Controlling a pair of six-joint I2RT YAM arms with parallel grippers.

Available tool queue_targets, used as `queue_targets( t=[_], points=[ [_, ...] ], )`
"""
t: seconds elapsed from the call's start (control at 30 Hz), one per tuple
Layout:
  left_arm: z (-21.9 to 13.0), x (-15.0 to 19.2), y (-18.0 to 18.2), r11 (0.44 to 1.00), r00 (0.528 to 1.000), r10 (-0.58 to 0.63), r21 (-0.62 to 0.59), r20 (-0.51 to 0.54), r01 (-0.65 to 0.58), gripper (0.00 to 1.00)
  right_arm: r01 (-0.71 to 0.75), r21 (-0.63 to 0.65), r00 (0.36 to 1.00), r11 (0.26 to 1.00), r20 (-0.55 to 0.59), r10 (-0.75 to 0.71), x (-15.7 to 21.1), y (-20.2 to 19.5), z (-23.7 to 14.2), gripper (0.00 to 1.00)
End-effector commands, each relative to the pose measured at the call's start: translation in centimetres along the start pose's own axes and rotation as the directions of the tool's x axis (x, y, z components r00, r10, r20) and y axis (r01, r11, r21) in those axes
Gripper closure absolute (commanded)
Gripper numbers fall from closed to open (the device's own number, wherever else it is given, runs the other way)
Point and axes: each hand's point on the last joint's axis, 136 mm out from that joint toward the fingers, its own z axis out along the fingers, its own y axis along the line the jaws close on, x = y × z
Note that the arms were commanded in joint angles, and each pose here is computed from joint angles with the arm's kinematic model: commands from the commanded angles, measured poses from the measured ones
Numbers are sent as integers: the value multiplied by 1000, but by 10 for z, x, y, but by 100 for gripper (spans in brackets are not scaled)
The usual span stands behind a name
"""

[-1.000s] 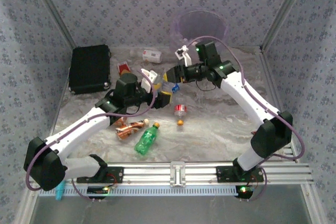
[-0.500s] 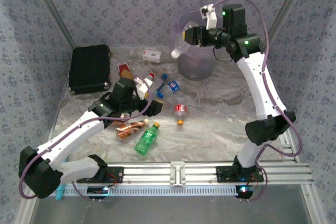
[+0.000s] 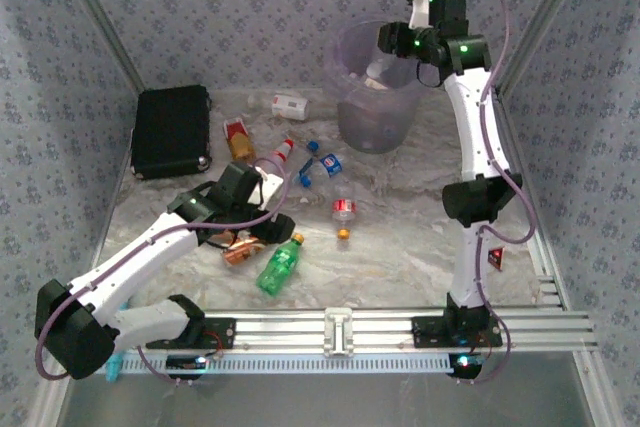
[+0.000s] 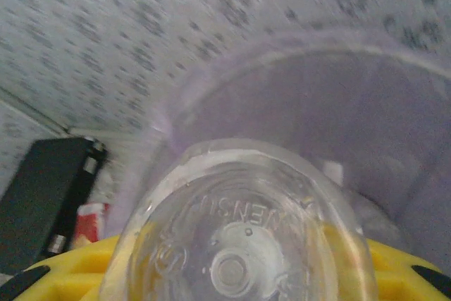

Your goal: Put the plastic bottles in the bin

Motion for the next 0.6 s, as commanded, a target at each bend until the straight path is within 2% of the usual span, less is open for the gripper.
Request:
queue_targets(
  t=[0.0,0.23,0.47,0.57],
  points=[
    [5,27,-4,999,993,-36,21,-114,38,13,15,52,998,999,-64,-12,19,-12,8,54],
    [14,45,-13,999,981,-16,42,-192,25,13,32,48,966,998,-257,-19,76,-29,42,55],
    [20,56,-21,998,972,6,63,-235,9,13,8,-6,933,1000,-359,-10,111,-29,64,54],
    [26,61,-21,998,969,8,61,-248,7,11,-4,-15,923,1000,-385,-2,121,-31,71,48]
  ],
)
